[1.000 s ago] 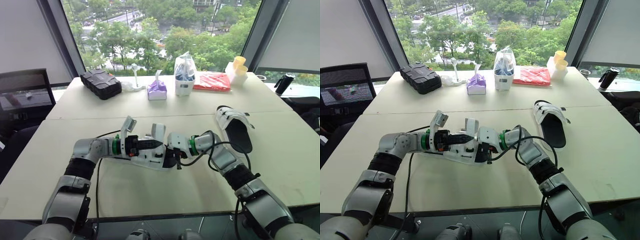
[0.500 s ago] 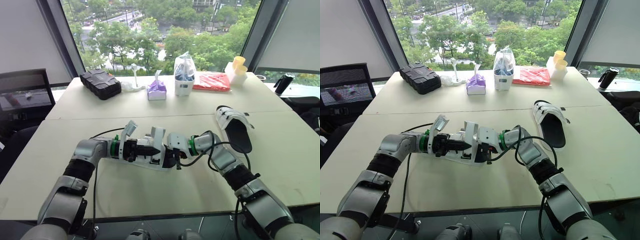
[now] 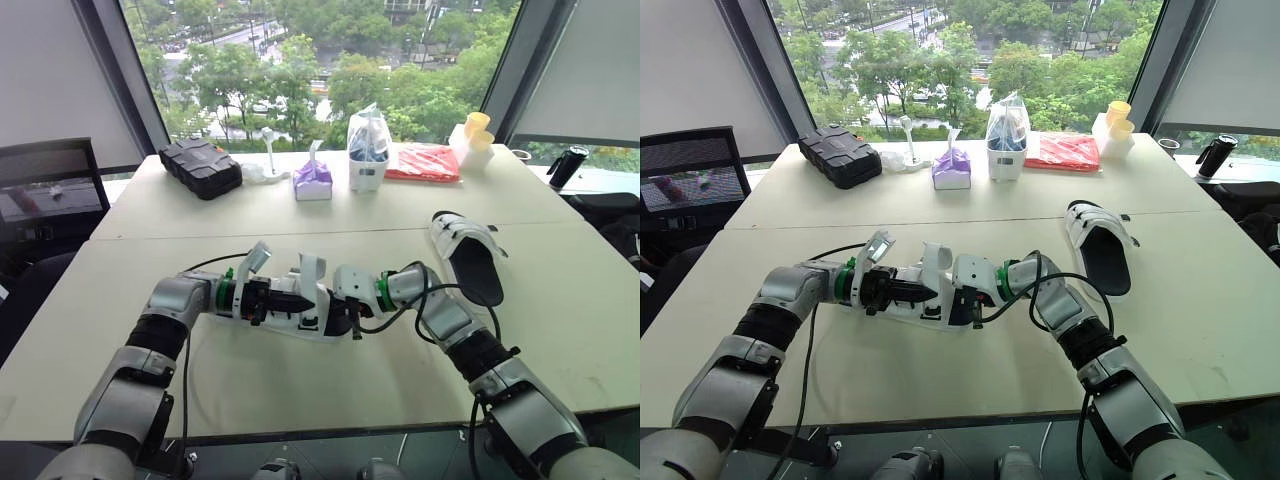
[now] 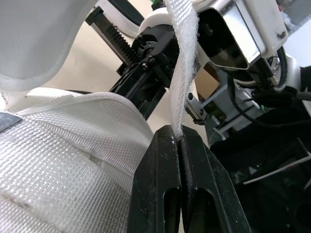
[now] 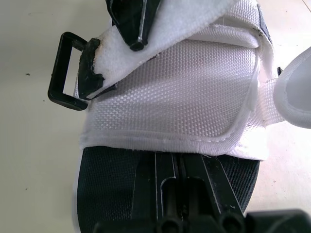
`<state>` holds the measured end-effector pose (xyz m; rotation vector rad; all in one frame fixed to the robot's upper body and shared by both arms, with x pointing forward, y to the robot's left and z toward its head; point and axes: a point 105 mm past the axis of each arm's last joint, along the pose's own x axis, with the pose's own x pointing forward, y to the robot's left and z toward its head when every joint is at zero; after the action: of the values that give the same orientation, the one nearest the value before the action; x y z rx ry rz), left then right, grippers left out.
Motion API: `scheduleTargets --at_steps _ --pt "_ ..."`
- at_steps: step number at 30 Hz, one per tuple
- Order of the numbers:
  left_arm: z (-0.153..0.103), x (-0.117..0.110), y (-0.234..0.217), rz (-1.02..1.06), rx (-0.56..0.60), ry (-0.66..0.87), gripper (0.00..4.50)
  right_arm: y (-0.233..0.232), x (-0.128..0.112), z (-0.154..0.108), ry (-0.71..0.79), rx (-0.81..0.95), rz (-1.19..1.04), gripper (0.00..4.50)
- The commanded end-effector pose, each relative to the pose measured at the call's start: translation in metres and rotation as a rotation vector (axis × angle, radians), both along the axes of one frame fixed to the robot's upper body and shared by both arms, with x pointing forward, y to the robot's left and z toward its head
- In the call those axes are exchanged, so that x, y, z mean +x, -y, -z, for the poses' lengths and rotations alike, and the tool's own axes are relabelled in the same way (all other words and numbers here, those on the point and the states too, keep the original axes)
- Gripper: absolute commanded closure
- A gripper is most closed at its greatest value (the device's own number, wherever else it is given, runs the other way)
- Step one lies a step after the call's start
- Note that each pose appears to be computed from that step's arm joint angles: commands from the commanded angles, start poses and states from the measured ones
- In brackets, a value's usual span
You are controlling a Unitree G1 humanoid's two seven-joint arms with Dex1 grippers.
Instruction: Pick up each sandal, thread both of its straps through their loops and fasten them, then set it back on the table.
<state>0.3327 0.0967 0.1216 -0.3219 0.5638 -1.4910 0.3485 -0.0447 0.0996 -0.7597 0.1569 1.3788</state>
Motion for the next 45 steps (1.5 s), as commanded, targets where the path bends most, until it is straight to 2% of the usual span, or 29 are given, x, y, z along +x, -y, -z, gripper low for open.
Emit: scheduleTargets --at_steps 1,7,15,19,22,25,29,39,42,45 --pt "0.006 -0.001 -0.005 -0.013 0.01 -0.088 4.46 0.008 -0.003 0.022 -0.059 -0.063 0.025 4.5" --pt "-0.007 0.0 -0.004 -0.007 -0.056 -0.134 4.46 0.008 -0.004 0.022 -0.062 -0.063 0.029 4.5" --pt "-0.007 -0.005 -0.005 0.041 -0.035 -0.123 4.46 0.008 -0.005 0.022 -0.064 -0.061 0.03 4.5" --pt "0.007 -0.011 -0.005 0.107 0.075 0.003 4.46 0.008 -0.005 0.023 -0.065 -0.06 0.031 4.5" --pt "0.013 -0.012 -0.003 0.137 0.109 0.079 4.46 0.008 -0.005 0.023 -0.065 -0.06 0.032 4.5" --pt "0.019 -0.007 0.0 0.15 0.161 0.243 4.46 0.007 -0.005 0.023 -0.065 -0.058 0.033 4.5" --pt "0.021 -0.005 0.005 0.18 0.182 0.387 4.46 0.007 -0.005 0.023 -0.065 -0.057 0.034 4.5" --pt "0.032 -0.017 -0.008 0.296 0.261 0.446 4.46 0.007 -0.004 0.023 -0.063 -0.057 0.036 4.5" --pt "0.028 -0.017 -0.013 0.282 0.26 0.433 3.67 0.007 -0.004 0.023 -0.063 -0.057 0.035 4.5" --pt "0.023 -0.021 -0.018 0.28 0.253 0.421 2.28 0.007 -0.004 0.023 -0.06 -0.059 0.035 4.5"
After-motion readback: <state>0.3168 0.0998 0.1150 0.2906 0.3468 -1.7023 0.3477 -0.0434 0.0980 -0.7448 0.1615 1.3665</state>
